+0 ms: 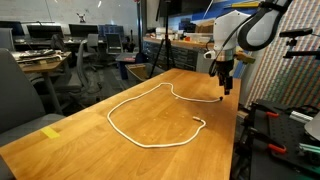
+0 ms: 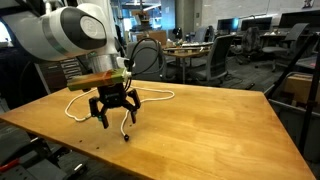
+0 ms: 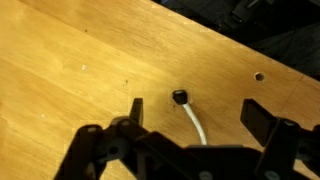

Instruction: Tie a knot

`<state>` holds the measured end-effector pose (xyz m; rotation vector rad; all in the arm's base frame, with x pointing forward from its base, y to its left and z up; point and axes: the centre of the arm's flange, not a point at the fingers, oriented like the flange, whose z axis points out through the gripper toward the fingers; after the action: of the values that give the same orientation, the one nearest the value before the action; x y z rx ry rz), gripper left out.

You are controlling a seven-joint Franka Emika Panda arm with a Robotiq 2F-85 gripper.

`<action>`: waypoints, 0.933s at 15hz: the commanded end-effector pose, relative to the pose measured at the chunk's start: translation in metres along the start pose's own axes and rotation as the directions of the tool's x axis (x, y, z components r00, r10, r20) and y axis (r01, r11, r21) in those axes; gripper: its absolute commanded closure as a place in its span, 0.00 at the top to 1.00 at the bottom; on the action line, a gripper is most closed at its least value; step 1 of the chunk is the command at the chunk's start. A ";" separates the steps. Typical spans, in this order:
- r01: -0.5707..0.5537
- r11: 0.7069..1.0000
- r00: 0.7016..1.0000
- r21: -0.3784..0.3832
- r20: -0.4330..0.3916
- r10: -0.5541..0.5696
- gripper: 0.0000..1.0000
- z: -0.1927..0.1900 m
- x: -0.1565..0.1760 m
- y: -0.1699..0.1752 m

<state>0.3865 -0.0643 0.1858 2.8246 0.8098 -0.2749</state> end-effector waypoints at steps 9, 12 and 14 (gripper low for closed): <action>0.028 0.999 0.999 0.041 0.025 -0.029 0.57 0.028 0.048 -0.002; 0.013 0.998 0.999 0.053 0.035 -0.015 0.27 0.041 0.063 0.003; 0.000 0.998 0.999 0.058 0.047 -0.003 0.13 0.052 0.072 0.006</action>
<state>0.4208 -0.0474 0.1395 2.8464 0.8496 -0.3529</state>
